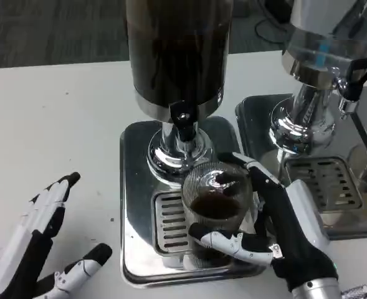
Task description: Grasp the cup under the faucet to collect the drink, then remove the cup.
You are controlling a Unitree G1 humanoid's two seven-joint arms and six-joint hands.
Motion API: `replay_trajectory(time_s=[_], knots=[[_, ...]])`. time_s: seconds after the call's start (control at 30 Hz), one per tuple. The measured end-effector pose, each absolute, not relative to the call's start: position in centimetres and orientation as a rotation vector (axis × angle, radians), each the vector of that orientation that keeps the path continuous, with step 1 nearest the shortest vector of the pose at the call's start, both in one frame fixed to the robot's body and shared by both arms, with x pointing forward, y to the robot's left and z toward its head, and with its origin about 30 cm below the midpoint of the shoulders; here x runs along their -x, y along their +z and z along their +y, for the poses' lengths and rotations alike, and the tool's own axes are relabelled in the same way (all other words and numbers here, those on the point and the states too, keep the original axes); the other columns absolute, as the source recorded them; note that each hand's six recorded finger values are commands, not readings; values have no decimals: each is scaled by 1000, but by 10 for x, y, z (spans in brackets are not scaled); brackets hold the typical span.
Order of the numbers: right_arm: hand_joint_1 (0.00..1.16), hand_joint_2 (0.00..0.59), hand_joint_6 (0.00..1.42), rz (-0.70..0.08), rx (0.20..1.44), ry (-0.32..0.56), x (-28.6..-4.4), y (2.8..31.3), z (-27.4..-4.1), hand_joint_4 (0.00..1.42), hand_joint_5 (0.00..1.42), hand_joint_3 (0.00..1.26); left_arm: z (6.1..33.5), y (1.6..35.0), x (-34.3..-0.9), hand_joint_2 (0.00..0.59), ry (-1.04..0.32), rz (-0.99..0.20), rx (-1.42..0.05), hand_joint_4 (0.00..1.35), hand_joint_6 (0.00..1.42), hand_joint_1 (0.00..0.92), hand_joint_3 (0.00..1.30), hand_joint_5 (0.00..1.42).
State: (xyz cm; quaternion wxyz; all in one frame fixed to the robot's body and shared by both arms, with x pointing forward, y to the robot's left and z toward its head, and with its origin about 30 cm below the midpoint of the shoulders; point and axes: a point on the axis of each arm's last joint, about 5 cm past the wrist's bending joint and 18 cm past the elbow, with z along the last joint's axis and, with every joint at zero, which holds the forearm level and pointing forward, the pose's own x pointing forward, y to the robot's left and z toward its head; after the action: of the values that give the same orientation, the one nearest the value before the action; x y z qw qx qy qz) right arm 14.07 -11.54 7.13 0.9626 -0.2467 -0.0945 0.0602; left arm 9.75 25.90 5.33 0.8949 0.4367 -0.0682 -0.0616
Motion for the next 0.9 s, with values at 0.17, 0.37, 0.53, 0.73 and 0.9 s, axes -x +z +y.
replay_trajectory(time_s=[0.17, 0.37, 0.53, 0.73, 0.9], knots=[[973, 132, 1338, -190, 501, 135, -138, 73, -116, 636, 913, 291, 262, 58, -99, 108, -123, -150, -936, 0, 0, 0, 0, 0], [967, 130, 1338, -205, 503, 141, -136, 77, -119, 636, 917, 294, 263, 60, -98, 105, -123, -143, -952, 0, 0, 0, 0, 0], [963, 129, 1351, -199, 519, 151, -131, 78, -124, 636, 929, 295, 264, 61, -94, 101, -141, -125, -970, 0, 0, 0, 0, 0], [961, 129, 1354, -183, 512, 161, -126, 78, -125, 636, 929, 300, 265, 65, -94, 100, -144, -133, -989, 0, 0, 0, 0, 0], [961, 129, 1354, -207, 503, 160, -123, 84, -126, 636, 929, 303, 267, 68, -89, 101, -153, -119, -1010, 0, 0, 0, 0, 0]])
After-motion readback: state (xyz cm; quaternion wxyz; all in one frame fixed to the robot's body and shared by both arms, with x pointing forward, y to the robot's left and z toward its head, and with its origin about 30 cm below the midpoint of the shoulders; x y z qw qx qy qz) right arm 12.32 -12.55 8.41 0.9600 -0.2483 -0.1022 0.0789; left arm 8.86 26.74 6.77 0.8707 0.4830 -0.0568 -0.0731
